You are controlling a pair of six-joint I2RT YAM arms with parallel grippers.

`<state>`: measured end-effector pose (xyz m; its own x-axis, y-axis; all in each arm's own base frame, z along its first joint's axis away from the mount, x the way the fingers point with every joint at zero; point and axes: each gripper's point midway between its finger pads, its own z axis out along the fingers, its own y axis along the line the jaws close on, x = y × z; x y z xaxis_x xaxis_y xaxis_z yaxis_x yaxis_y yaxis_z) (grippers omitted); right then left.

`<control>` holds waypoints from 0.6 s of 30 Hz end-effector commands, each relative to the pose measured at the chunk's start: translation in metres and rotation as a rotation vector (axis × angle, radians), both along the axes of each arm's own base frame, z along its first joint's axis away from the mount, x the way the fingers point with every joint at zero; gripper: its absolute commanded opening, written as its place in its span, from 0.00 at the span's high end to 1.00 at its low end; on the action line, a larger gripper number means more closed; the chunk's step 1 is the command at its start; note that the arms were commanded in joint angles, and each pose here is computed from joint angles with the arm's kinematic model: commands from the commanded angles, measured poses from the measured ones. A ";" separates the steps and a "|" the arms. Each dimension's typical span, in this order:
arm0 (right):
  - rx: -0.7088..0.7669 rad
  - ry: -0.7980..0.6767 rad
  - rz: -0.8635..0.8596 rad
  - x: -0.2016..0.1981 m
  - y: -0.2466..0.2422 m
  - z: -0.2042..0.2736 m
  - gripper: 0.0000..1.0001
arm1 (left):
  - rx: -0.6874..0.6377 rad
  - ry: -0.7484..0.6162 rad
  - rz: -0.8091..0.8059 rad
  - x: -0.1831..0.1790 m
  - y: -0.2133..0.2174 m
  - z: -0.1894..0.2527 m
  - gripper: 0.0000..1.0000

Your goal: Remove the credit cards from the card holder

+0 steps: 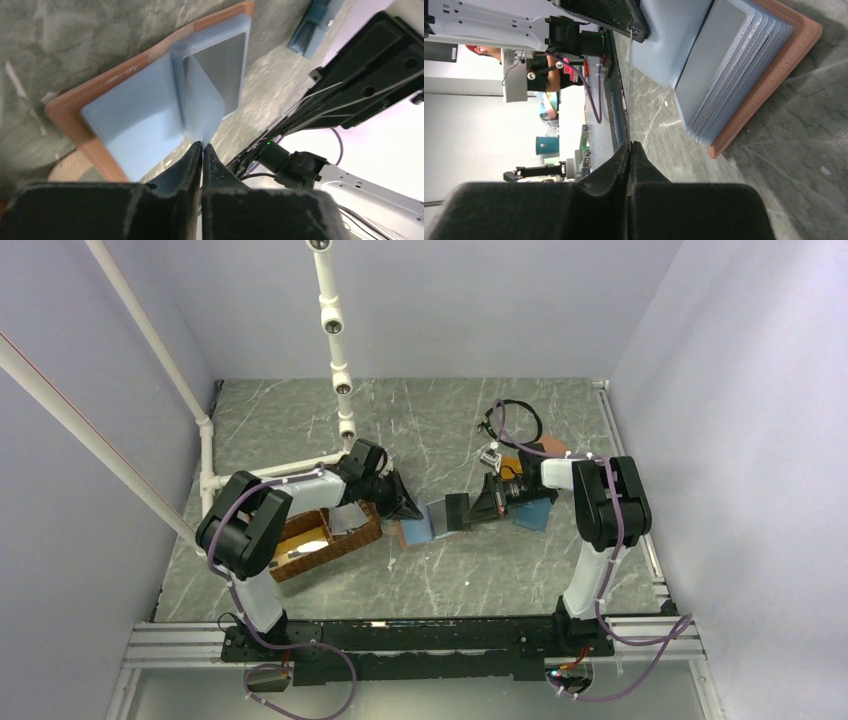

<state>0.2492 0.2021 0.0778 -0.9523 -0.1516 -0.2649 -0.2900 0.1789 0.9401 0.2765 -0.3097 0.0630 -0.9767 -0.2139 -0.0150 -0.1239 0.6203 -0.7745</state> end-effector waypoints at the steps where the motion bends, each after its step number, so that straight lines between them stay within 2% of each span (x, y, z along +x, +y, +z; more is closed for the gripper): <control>1: 0.000 -0.124 0.016 0.007 0.000 0.016 1.00 | 0.146 0.059 -0.019 -0.008 0.014 0.012 0.88; 3: -0.005 -0.138 0.018 0.006 0.000 0.018 1.00 | 0.224 0.061 -0.028 -0.009 0.017 0.015 0.82; 6: -0.011 -0.160 0.022 0.007 0.000 0.022 1.00 | 0.322 0.071 -0.031 -0.008 0.025 0.020 0.78; 12: -0.045 -0.223 0.061 0.002 0.005 0.026 1.00 | 0.431 0.095 -0.025 -0.011 0.039 0.022 0.77; 18: -0.076 -0.271 0.097 -0.002 0.011 0.027 1.00 | 0.404 -0.090 0.016 0.001 0.047 0.062 0.77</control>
<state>0.2430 0.2080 0.0909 -0.8888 -0.2344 -0.3939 -0.4432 0.2200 0.8690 0.2712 -0.2740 0.0862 -0.9793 -0.1997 -0.0343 -0.1619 0.8729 -0.4603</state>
